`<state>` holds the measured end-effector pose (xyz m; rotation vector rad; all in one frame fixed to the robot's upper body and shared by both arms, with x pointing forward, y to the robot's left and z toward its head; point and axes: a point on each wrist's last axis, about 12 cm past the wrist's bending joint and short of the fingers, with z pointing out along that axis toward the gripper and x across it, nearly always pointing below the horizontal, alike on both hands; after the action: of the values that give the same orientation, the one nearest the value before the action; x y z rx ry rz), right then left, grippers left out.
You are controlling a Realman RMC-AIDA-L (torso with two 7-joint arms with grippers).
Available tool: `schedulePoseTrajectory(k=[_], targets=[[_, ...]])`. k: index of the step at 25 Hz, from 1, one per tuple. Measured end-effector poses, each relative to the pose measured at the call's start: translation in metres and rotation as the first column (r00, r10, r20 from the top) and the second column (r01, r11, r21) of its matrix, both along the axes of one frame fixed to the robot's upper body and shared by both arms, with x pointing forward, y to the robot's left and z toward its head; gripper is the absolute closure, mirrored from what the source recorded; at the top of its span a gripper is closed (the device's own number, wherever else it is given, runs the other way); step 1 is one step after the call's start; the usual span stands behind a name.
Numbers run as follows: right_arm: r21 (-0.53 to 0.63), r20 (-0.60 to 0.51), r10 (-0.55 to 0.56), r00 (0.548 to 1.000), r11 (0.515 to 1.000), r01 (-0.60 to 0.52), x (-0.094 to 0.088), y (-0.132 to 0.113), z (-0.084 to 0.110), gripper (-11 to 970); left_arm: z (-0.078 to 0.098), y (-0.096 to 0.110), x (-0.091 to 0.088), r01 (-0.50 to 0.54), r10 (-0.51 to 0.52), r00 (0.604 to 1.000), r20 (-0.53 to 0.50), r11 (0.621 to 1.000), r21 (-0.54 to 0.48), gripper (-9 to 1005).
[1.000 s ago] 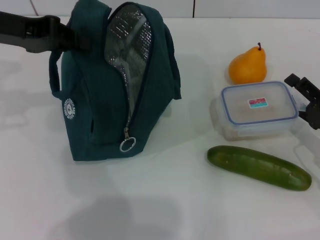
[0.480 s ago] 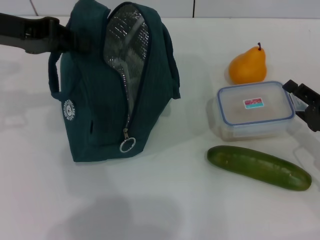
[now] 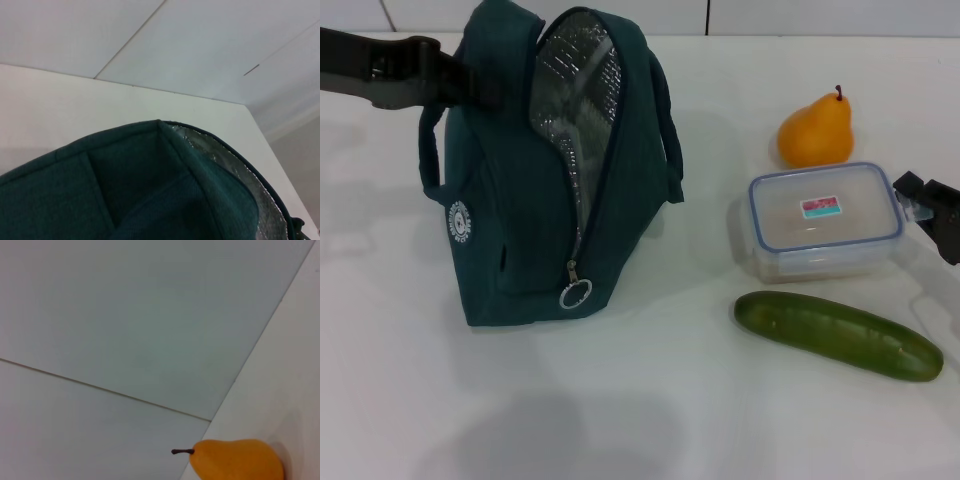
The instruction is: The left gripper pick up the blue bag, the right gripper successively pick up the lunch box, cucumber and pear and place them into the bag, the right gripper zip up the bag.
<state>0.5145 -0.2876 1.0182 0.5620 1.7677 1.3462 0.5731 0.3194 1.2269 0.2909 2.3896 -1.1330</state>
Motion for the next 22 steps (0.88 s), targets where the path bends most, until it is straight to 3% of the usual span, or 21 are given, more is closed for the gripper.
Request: schedulePoseTrajectory(k=[6,13,22], targets=[[-0.010,0.013,0.006,1.000,1.000,-0.006,0.001,0.001,0.001,845,0.000,-0.001,0.000,0.004,-0.004,1.000,0.001,1.000,0.000,955],[-0.005,0.052,0.019,0.998,1.000,-0.019,0.000,0.002,0.005,866,0.001,-0.002,-0.001,0.013,-0.013,1.000,0.011,1.000,-0.019,955],[0.092,0.186,-0.007,0.982,0.996,-0.010,0.000,0.000,0.024,853,0.002,-0.004,0.000,0.024,-0.024,1.000,0.010,1.000,-0.016,955]])
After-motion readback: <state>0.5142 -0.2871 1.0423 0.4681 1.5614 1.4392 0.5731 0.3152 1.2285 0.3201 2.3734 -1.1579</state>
